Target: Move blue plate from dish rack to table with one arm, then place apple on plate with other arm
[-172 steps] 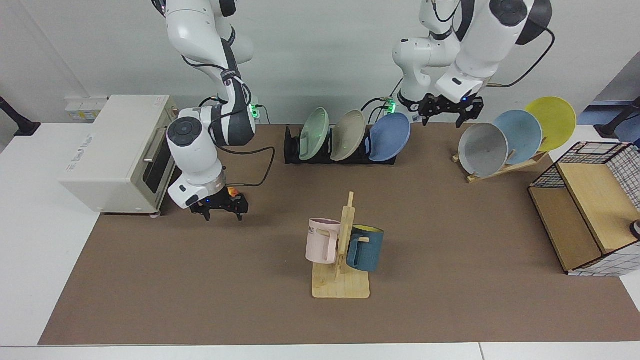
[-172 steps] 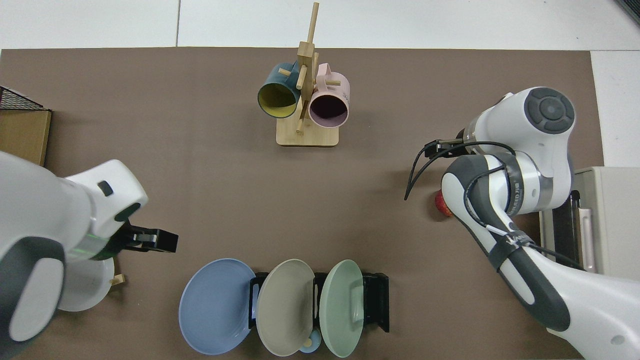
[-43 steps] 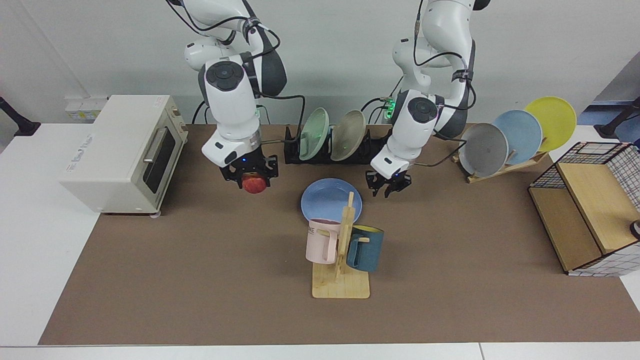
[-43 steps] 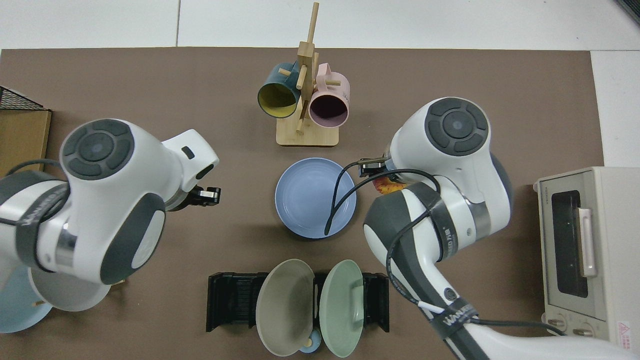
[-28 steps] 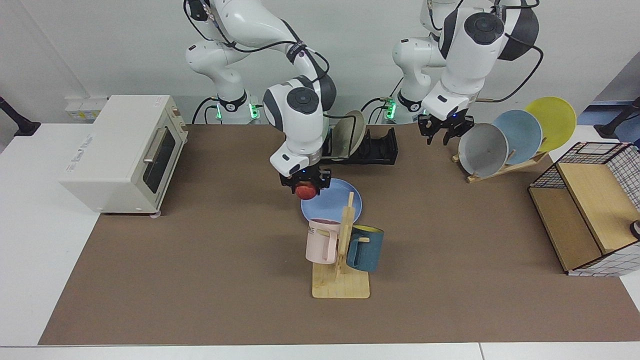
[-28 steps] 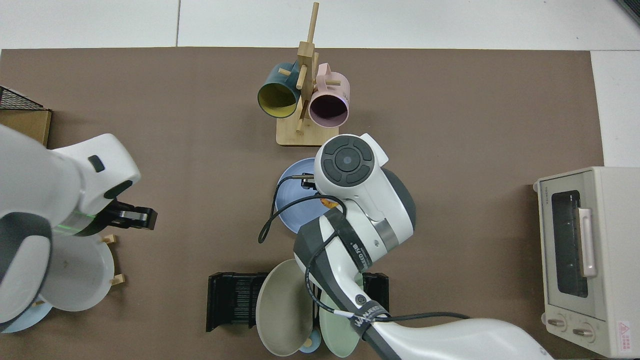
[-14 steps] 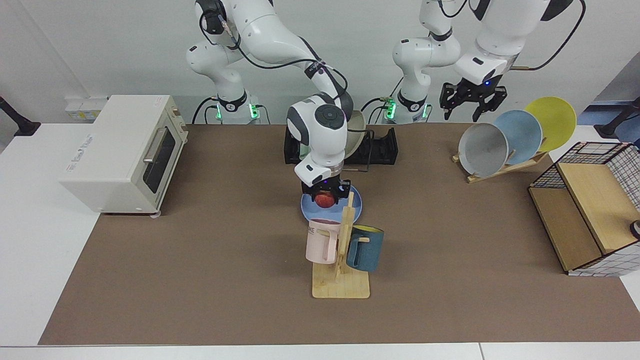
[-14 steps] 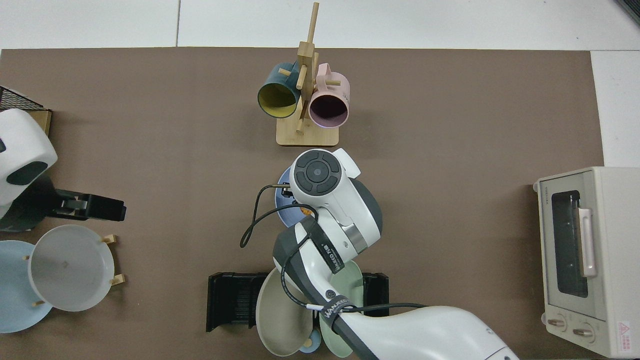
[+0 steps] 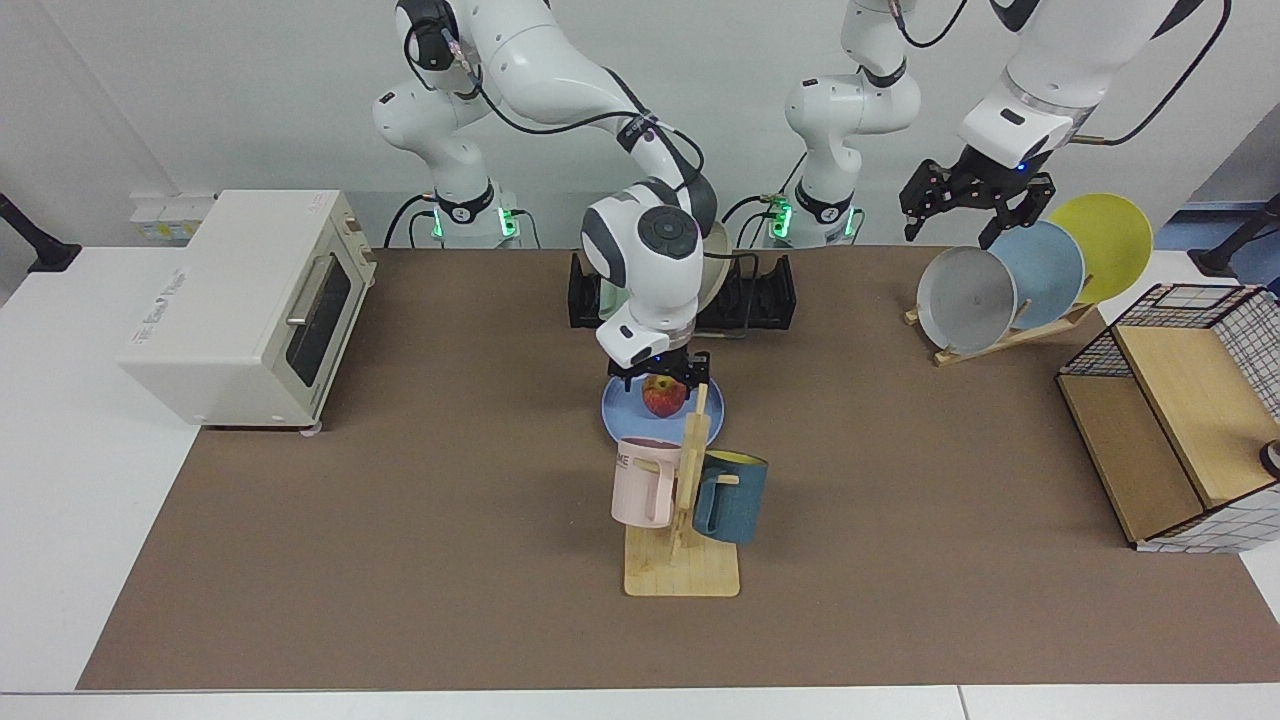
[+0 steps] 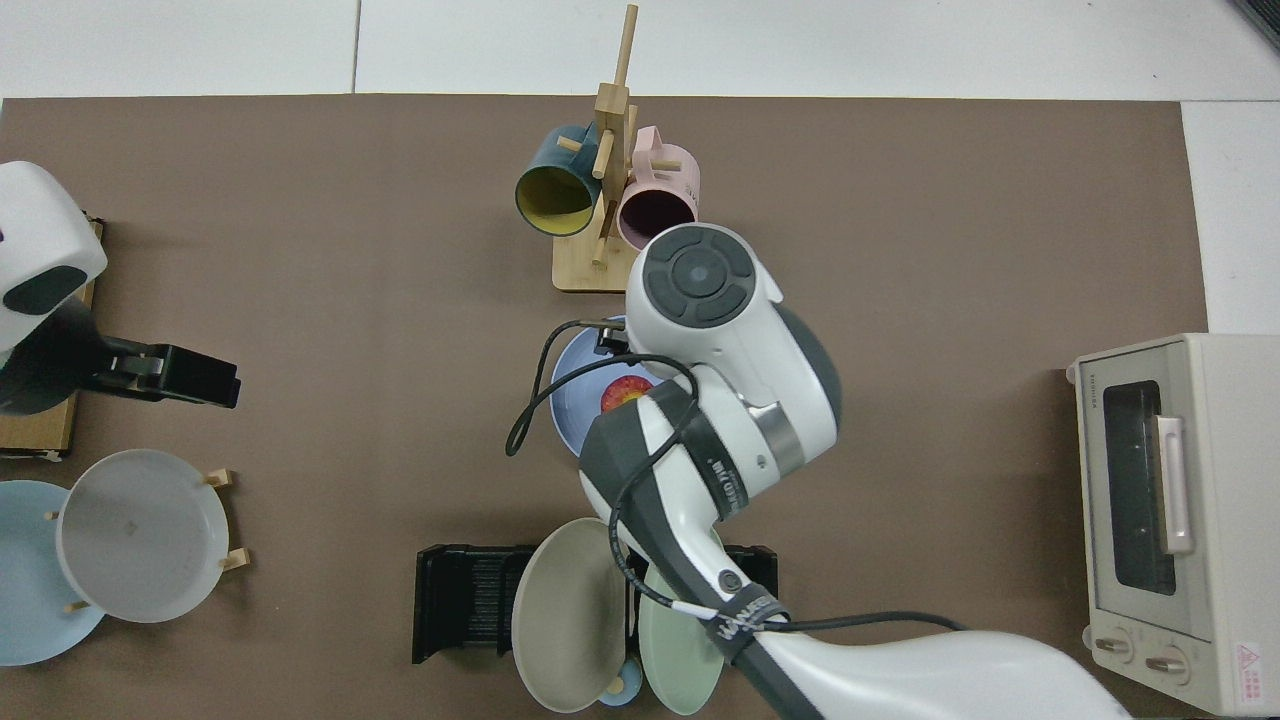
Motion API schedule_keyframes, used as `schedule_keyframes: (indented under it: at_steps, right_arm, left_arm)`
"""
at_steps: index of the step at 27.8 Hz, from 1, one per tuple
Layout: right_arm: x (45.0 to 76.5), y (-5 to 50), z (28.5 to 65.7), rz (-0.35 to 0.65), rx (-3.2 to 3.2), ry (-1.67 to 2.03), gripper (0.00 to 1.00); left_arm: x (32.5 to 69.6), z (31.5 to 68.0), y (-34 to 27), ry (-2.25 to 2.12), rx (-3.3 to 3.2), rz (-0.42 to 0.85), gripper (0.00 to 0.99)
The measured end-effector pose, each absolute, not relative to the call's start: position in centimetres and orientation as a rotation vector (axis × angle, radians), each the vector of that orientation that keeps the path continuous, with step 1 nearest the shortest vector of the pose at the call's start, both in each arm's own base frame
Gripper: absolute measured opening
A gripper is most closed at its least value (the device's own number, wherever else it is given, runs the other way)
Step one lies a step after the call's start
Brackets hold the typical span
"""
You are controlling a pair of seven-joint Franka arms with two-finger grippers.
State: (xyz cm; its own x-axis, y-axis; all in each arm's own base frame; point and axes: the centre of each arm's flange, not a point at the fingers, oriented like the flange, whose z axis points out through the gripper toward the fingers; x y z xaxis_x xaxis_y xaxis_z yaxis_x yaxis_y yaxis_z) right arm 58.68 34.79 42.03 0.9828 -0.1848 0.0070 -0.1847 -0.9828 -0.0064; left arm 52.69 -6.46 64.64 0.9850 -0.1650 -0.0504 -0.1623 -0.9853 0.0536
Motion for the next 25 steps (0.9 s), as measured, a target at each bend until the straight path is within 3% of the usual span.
schedule_keyframes:
  at_steps: [6,13,20,25]
  right_arm:
    - [62.4,26.9,48.9,-0.083,-3.115,0.099,1.00]
    - [65.3,16.4,51.8,-0.161,-3.138,0.027,1.00]
    - [66.1,7.4,54.4,-0.209,-3.146,-0.083,1.00]
    - [64.8,2.2,56.0,-0.193,-3.142,-0.130,1.00]
  left_arm:
    - [52.7,64.6,-6.3,-0.258,3.085,-0.090,0.987]
    - [52.7,64.6,-6.1,-0.277,3.102,-0.086,0.987]
    - [52.7,64.7,-5.8,-0.277,3.107,-0.083,0.991]
    - [52.5,65.2,-4.8,-0.249,3.111,-0.068,0.991]
